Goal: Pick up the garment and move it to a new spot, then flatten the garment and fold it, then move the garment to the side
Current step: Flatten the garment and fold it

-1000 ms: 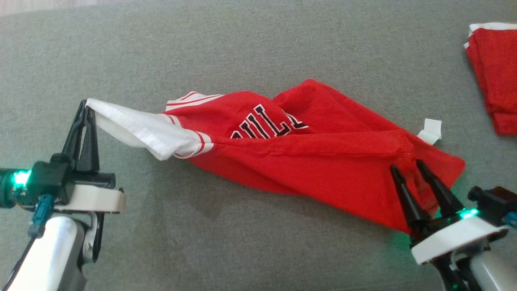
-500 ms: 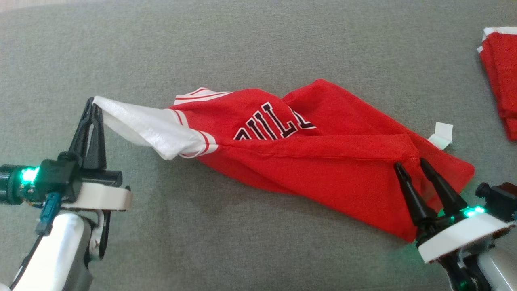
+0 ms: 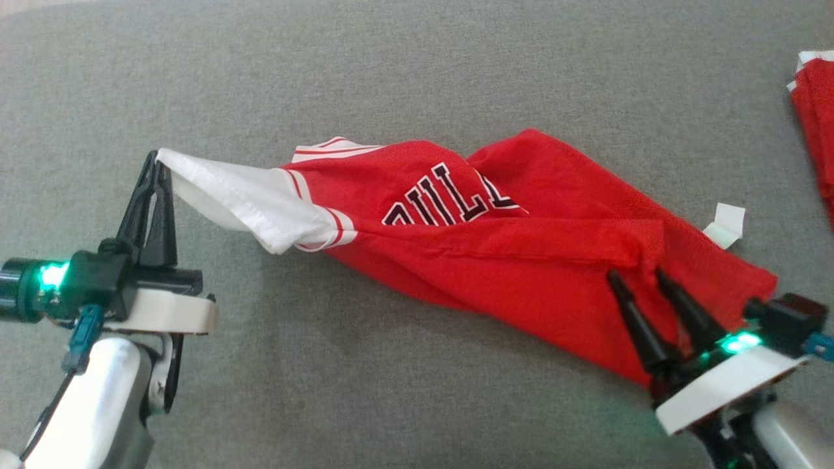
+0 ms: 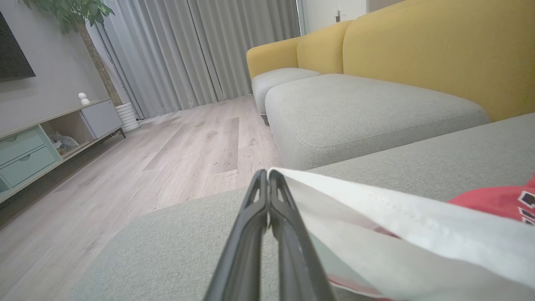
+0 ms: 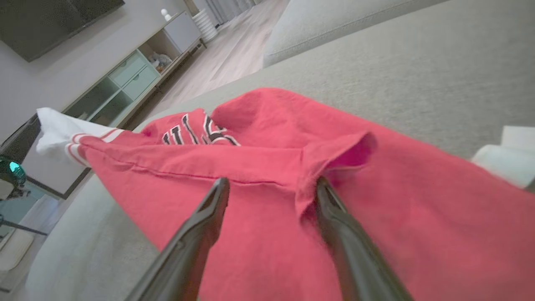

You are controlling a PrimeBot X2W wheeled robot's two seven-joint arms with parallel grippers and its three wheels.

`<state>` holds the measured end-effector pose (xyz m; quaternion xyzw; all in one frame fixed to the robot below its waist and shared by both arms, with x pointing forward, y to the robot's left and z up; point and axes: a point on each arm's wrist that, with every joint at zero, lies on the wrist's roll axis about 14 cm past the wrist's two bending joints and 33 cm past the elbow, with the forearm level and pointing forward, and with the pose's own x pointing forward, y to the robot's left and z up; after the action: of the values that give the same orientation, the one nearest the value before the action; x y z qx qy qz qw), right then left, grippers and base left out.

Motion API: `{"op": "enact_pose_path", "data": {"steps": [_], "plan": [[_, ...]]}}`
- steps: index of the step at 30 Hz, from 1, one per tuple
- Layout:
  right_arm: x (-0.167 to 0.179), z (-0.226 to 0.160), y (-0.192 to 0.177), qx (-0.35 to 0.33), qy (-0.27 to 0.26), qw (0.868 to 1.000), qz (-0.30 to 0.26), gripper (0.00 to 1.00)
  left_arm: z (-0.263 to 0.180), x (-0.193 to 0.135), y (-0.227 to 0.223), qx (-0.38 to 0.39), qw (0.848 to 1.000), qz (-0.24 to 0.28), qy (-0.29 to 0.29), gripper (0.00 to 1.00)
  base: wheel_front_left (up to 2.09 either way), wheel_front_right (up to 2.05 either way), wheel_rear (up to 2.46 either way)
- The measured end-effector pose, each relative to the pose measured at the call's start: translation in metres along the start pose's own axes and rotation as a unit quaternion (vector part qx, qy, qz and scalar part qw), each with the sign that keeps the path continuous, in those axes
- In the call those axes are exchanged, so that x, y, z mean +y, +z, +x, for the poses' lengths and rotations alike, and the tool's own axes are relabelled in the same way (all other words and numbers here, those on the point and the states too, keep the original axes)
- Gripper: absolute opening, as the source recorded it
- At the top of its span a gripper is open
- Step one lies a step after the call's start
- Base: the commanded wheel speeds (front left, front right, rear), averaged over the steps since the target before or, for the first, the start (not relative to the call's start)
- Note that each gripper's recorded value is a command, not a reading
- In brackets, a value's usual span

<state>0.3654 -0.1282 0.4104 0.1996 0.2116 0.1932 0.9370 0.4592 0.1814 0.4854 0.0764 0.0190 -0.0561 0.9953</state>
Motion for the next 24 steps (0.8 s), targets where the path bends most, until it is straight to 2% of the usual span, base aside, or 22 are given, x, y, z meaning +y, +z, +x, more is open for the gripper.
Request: {"op": "enact_pose_path", "data": {"steps": [11, 15, 24], "plan": [[0.057, 0.002, -0.019, 0.033, 0.086, 0.996, 0.023, 1.00, 0.000, 0.000, 0.001, -0.002, 1.000, -0.004, 0.003, 0.00, 0.00, 0.00, 0.00], [0.053, 0.002, -0.017, 0.027, 0.080, 0.996, 0.019, 1.00, 0.000, -0.001, 0.002, -0.003, 1.000, -0.005, 0.002, 0.00, 0.00, 0.00, 0.00], [0.017, 0.003, -0.016, 0.026, 0.029, 0.999, 0.008, 1.00, -0.003, -0.001, 0.003, -0.006, 1.000, -0.007, 0.003, 0.00, 0.00, 0.00, 0.00]]}}
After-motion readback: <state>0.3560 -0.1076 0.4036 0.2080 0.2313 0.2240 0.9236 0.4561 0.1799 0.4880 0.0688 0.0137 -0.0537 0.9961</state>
